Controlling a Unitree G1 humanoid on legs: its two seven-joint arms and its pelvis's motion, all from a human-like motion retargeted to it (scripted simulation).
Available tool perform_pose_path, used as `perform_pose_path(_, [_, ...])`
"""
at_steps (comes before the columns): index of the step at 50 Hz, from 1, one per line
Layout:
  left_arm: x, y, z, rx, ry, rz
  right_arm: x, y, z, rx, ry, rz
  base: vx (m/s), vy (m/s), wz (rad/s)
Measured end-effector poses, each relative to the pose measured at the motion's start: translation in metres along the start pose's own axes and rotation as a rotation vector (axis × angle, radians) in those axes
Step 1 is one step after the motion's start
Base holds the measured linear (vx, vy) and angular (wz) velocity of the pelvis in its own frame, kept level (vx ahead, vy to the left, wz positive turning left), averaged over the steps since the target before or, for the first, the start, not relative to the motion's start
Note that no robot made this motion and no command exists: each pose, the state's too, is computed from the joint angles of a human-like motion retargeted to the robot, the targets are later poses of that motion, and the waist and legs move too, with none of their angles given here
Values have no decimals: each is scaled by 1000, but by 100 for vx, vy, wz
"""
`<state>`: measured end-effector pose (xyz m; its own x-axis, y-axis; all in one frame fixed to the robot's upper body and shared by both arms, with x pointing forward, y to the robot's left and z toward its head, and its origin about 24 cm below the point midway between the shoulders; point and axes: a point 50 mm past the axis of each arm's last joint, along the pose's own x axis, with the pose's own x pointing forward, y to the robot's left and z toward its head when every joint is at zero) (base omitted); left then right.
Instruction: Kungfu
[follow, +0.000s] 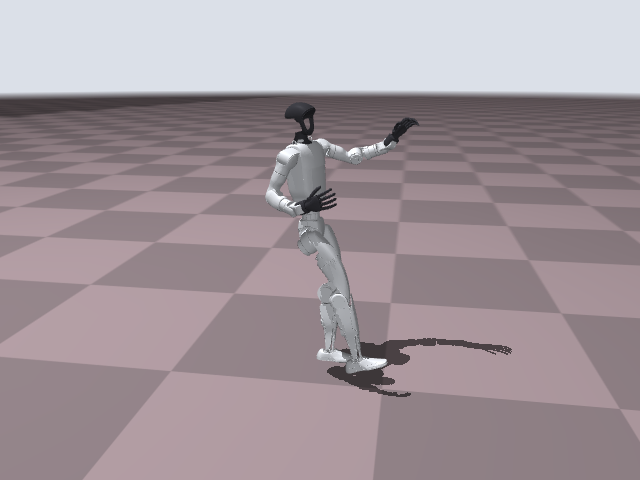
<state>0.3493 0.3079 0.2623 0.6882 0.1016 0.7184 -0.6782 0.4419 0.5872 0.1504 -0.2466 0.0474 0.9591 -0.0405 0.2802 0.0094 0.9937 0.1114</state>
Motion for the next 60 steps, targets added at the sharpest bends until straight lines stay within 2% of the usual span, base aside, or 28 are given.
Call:
perform_pose_path(3, [-28,-8,10,-368,-16,-103,72,36,33,-125,-253,135,-14,-3,-51])
perform_pose_path(6, [-81,-38,17,-879,-6,-324,132,64,82,-233,-517,220,-19,-11,-27])
perform_pose_path(10, [-196,-96,31,-1611,137,-684,196,80,157,-401,-767,178,-26,-24,26])
perform_pose_path(13, [-297,-117,40,-1867,446,-817,234,74,206,-623,-853,79,-32,-45,-12])
perform_pose_path(15, [-354,-108,40,-1871,658,-819,257,67,237,-805,-885,22,-47,-66,-40])
perform_pose_path(18, [-406,-86,35,-1805,871,-762,284,34,271,-1107,-784,-173,-55,-69,-26])
perform_pose_path(20, [-433,-76,42,-1779,974,-736,299,7,278,-1356,-544,-332,-32,-21,42])
perform_pose_path(22, [-440,-74,46,-1756,988,-735,308,-12,269,-1448,-274,-490,-33,-30,70])
perform_pose_path(23, [-438,-72,45,-1740,981,-742,309,-13,266,-1447,-221,-479,-30,-27,75])
perform_pose_path(27, [-434,-69,38,-1723,986,-776,310,19,260,-1395,-462,-265,-25,-14,68])
perform_pose_path(31, [-425,-68,31,-1707,966,-808,307,22,239,-1342,-595,-380,-8,0,11])
perform_pose_path(35, [-401,-62,15,-1591,856,-875,306,15,221,-1279,-511,-309,4,1,-1])
perform_pose_path(40, [-368,-50,-19,-1337,768,-793,303,11,215,-1145,-493,-287,21,14,-11])
perform_pose_path(45, [-341,-38,-68,-945,793,-813,300,11,190,-1010,-453,-227,26,-6,-37])
perform_pose_path(50, [-319,-71,-93,-680,891,-945,300,23,150,-800,-318,-41,39,14,-39])
perform_pose_path(55, [-256,-124,-70,-658,764,-1012,296,78,143,-307,-388,324,53,41,65])
perform_pose_path(60, [-162,-174,15,-881,377,-893,260,154,181,-27,-796,542,51,32,75])
